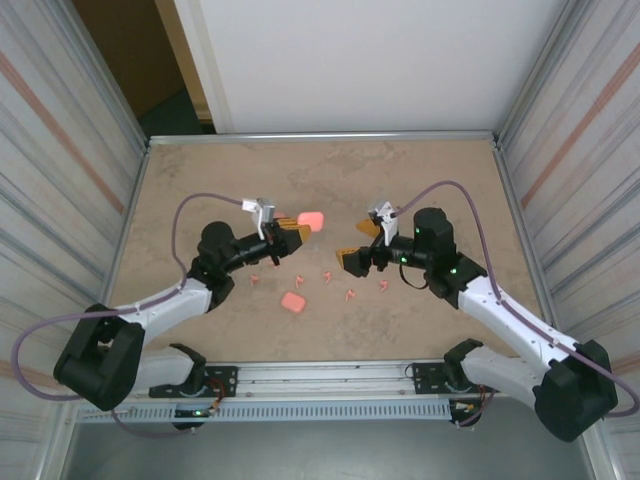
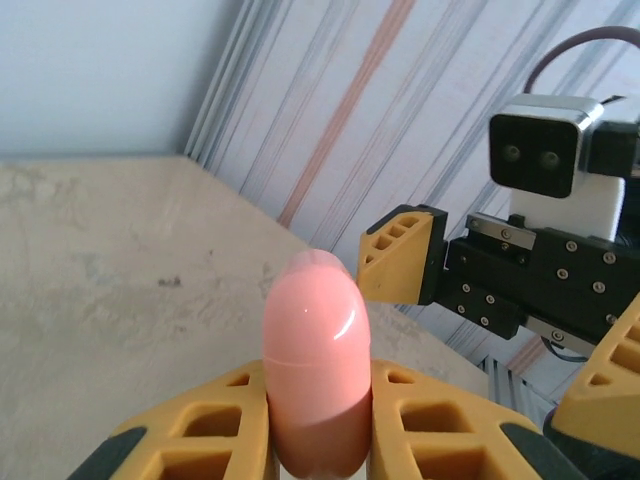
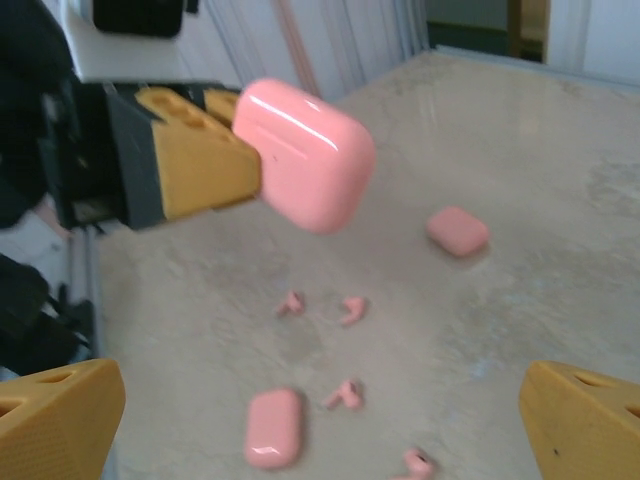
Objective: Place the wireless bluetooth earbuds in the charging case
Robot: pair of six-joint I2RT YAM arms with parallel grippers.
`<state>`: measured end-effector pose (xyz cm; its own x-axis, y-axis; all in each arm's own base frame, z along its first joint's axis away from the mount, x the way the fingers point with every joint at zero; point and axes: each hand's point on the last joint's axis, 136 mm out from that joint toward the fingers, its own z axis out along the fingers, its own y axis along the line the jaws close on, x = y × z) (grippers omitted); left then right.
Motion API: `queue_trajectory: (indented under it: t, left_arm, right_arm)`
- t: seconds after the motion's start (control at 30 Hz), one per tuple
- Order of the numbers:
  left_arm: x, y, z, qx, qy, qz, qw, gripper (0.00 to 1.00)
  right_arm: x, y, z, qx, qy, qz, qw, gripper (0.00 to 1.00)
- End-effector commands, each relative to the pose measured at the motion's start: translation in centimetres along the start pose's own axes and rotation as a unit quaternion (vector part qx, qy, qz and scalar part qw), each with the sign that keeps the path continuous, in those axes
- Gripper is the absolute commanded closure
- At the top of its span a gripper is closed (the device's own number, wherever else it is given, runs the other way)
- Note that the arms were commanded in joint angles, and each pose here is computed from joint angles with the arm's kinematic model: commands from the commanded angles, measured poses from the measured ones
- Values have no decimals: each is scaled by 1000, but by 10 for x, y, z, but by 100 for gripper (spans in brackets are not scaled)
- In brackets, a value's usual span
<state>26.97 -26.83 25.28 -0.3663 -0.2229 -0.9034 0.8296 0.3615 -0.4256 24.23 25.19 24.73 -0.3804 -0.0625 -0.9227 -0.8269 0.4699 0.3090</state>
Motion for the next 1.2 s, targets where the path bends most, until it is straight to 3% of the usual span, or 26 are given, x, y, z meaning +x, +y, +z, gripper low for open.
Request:
queue_trajectory:
  t: [0.0, 0.3, 0.53, 1.17]
  left_arm:
    - [-22, -26, -1, 29, -56, 87, 994, 100]
    - [-27, -50, 0, 65, -75, 132, 986, 100]
    - [-32, -59, -1, 77, -82, 140, 984, 100]
    - [-33, -64, -2, 84, -84, 145, 982, 100]
  right_arm:
    - [-30, 18, -12, -47, -66, 35, 996, 0]
    - [-45, 29, -5, -102, -101, 69, 987, 0]
    - [-59, 35, 10, -118, -107, 66, 985, 9]
    - [-68, 8, 23, -80, -116, 99, 985, 29]
